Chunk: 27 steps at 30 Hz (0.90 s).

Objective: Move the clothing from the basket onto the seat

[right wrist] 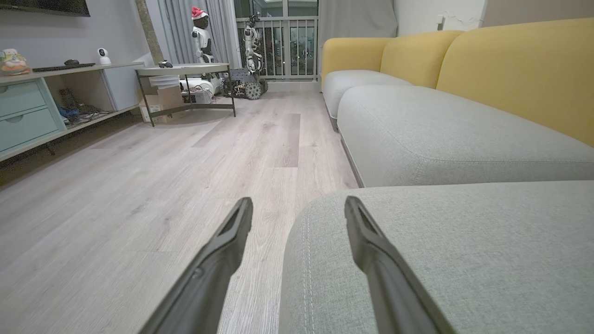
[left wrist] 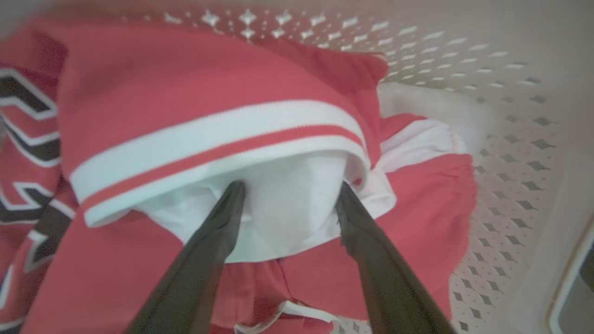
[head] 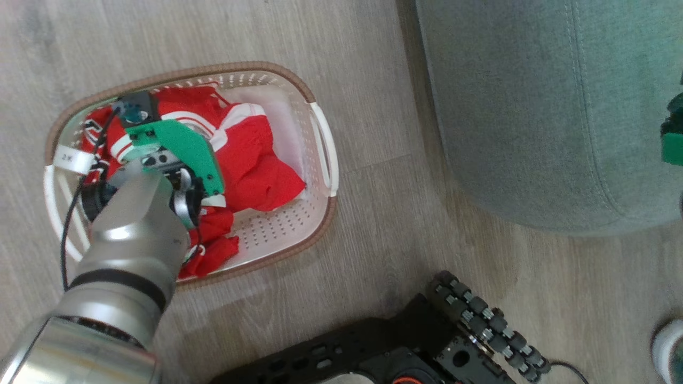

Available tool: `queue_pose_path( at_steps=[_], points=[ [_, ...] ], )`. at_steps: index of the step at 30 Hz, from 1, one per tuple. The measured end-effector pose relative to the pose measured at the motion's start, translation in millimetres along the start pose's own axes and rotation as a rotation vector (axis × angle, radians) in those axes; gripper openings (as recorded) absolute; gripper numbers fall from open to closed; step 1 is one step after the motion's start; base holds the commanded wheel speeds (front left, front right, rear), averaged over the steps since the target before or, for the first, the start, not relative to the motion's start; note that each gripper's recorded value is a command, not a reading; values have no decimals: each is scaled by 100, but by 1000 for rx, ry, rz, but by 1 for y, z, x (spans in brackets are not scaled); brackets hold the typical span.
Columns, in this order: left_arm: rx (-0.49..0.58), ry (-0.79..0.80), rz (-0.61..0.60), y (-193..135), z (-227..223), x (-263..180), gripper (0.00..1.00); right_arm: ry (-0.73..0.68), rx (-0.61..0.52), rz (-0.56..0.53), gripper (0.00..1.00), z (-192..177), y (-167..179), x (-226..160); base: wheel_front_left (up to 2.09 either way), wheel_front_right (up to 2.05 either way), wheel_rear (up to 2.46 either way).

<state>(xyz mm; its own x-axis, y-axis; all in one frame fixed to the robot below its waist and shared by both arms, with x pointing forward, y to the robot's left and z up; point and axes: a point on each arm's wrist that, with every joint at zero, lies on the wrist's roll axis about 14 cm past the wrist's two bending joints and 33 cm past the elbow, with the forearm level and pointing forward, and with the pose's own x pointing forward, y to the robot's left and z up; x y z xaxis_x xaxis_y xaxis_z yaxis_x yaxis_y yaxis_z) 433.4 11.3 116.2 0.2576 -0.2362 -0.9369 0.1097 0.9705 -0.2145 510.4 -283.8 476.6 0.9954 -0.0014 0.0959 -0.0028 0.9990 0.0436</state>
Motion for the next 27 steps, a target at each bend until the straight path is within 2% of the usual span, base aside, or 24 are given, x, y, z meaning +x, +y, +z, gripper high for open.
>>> queue_pose_path(
  at_steps=[8, 9, 10, 11, 12, 18, 27],
  points=[
    [26, 96, 33, 5, -13, 18, 100, 34, -21, -29, 100, -12, -10, -3, 0, 0, 0],
    [25, 97, 32, 5, -12, 19, 93, 36, -22, -31, 100, -13, -11, -3, 0, 0, 0],
    [24, 95, 34, 5, -11, 20, 65, 38, -23, -32, 100, -14, -11, -3, 0, 0, 0],
    [24, 94, 35, 5, -11, 21, 17, 40, -23, -33, 100, -15, -11, -3, 0, 0, 0],
    [23, 93, 37, 6, -11, 21, 0, 41, -23, -33, 100, -16, -11, -3, 0, 0, 0],
    [21, 69, 33, 8, -5, 17, 0, 34, -13, -26, 100, -14, -8, -2, 0, 0, 0],
    [19, -47, -8, 1, 17, -3, 0, -10, 8, -8, 100, 3, 0, 0, 0, 0, 0]
  ],
)
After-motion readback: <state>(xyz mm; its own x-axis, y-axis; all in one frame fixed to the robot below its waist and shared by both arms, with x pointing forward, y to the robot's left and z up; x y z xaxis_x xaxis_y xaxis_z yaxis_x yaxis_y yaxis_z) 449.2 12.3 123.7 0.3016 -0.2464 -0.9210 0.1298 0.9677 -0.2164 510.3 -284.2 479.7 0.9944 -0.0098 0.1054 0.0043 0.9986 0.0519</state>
